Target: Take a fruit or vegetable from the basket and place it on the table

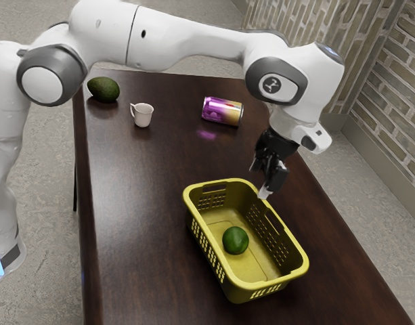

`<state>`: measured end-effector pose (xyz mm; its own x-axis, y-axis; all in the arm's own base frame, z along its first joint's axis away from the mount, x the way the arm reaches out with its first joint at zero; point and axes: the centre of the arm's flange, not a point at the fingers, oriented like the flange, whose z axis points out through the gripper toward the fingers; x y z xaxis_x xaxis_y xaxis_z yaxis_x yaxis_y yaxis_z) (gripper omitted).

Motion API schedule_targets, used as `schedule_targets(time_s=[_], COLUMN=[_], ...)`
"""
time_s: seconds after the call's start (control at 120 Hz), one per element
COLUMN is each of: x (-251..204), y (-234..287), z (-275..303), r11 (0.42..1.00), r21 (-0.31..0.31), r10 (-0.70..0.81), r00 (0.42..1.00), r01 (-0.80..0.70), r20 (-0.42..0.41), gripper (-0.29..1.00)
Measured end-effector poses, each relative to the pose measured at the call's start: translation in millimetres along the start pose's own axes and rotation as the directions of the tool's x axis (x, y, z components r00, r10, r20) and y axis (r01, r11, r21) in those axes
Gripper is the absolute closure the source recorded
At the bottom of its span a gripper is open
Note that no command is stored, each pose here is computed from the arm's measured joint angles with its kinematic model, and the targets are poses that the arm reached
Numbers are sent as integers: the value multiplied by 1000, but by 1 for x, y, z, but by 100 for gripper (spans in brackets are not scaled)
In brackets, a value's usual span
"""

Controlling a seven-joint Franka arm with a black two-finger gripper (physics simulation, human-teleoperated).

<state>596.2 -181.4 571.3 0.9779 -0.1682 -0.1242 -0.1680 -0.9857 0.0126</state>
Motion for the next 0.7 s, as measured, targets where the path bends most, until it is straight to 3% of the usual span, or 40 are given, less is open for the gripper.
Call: schedule_targets(time_s=[0.175, 0.358, 0.7], x=[0, 0, -8], y=[22, 26, 43], z=[40, 59, 94], r11=[997, 978, 948], r21=[-17, -91, -121], r10=[-81, -190, -296], r00=[997, 982, 955], r01=[81, 188, 296], r20=[-1, -15, 12], gripper=[0, 0, 0])
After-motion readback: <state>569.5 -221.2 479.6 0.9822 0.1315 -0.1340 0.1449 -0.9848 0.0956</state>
